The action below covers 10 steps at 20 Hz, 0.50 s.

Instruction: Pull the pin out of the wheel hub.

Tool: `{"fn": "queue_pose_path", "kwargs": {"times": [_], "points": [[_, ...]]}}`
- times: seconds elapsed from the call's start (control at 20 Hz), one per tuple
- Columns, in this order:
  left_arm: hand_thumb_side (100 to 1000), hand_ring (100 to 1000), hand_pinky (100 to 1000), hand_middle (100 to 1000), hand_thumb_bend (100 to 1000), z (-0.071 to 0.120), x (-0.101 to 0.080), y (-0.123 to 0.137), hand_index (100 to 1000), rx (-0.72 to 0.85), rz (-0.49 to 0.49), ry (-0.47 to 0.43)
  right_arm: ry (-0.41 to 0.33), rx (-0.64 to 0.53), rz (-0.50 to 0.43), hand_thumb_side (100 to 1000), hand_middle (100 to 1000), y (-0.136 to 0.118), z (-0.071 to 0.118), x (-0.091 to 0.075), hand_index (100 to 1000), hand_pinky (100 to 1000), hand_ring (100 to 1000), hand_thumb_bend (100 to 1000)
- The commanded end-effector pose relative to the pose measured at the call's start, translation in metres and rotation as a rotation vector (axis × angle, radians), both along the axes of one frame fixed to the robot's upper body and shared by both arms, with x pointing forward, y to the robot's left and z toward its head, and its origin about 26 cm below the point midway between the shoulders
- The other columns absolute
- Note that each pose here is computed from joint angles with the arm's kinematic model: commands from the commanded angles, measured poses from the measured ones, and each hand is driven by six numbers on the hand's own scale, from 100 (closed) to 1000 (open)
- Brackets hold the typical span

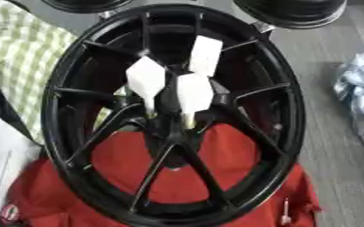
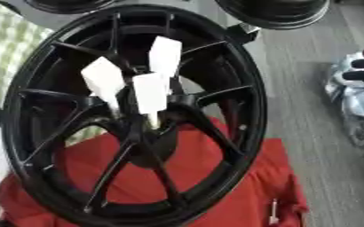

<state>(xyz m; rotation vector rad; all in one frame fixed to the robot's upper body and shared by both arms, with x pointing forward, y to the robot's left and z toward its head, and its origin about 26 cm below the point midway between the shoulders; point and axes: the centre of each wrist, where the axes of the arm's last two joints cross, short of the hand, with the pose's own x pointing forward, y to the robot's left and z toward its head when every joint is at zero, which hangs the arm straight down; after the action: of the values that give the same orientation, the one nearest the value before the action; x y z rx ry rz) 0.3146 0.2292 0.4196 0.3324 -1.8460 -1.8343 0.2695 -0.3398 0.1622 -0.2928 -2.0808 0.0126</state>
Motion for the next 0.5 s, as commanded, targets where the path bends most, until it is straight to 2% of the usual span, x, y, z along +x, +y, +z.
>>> {"fn": "queue_pose_path", "kwargs": {"times": [0.05,0.2,0.5], "points": [[340,789,758,781,100,0.003,-0.002,-0.002,862,0.087,-0.007,-0.026,-0.023,-0.034,0.002,526,643,-0.002,0.009,-0.002,756,937,653,100],[371,801,769,791,102,-0.005,0.006,-0.010,870,0.166,-0.017,-0.006,-0.023,-0.037,0.007,525,643,-0.001,0.010,-0.002,755,936,653,100],[425,808,776,792,168,-0.024,0.025,-0.030,866,0.313,-0.026,0.018,-0.020,-0.038,0.016,527,642,0.001,0.010,-0.001,755,936,653,100]]}}
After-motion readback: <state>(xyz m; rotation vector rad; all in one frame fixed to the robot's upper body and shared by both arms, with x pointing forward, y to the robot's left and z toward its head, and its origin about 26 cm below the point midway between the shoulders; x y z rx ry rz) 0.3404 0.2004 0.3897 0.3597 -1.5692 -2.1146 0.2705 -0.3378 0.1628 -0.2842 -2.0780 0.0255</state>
